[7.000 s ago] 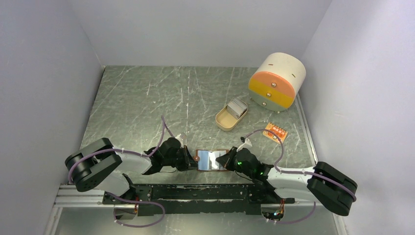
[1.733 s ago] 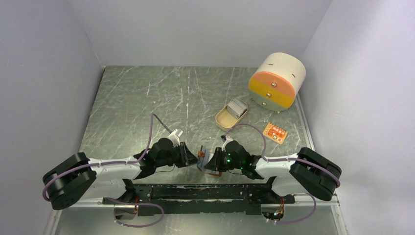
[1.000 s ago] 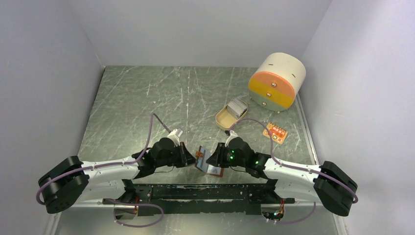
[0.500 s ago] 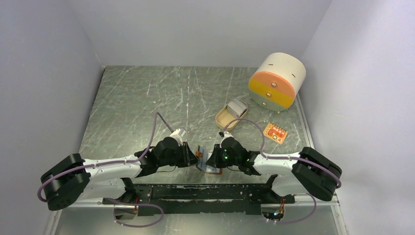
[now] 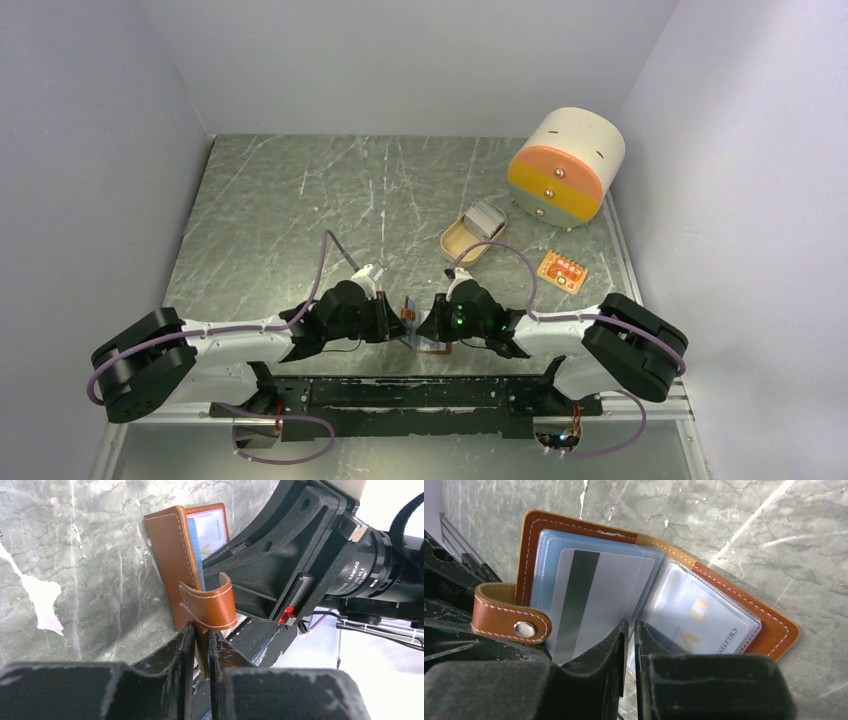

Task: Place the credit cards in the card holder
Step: Turn over the card slot in the card holder.

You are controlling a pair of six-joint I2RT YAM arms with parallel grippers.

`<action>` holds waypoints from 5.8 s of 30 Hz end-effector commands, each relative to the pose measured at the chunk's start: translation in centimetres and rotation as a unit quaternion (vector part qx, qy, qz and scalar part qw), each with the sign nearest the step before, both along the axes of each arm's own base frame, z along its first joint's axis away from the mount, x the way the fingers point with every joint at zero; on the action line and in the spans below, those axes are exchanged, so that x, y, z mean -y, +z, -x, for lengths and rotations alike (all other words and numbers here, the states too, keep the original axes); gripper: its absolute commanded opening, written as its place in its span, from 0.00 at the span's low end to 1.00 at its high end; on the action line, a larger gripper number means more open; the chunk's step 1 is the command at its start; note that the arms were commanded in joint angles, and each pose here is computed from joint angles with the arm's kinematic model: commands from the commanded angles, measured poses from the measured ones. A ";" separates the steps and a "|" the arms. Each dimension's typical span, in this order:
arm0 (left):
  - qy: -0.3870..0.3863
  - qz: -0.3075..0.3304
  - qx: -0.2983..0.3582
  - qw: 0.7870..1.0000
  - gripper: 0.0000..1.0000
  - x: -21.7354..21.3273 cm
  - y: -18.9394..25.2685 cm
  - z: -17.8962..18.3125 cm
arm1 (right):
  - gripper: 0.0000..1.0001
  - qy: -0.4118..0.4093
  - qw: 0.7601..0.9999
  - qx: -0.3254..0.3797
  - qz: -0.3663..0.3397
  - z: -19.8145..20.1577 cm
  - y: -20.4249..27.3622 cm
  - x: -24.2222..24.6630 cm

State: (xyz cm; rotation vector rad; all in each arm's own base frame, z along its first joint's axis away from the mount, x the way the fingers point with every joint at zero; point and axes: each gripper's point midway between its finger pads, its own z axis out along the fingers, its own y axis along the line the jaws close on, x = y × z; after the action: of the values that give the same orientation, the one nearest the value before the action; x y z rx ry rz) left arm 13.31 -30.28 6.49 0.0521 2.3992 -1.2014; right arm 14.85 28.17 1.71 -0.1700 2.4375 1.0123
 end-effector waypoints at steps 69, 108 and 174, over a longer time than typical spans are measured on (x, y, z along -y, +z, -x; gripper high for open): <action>-0.015 0.018 0.004 1.000 0.09 1.2 0.2 0.1 | 0.40 -0.064 0.990 -0.013 -0.122 0.6 5.3 1.1; -0.008 0.014 -0.001 1.000 0.09 0.7 -0.5 0.2 | 0.62 -0.079 0.987 0.038 0.133 -1.5 1.6 6.6; -0.053 0.082 0.022 0.995 0.46 2.6 1.3 0.7 | 0.20 -0.086 0.993 0.071 -0.034 -2.2 2.4 3.1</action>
State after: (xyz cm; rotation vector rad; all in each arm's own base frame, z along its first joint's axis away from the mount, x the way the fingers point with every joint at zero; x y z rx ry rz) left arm 12.02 -31.67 5.40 0.1053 2.3791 -1.3578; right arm 16.18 25.11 4.19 0.0274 2.2342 1.0439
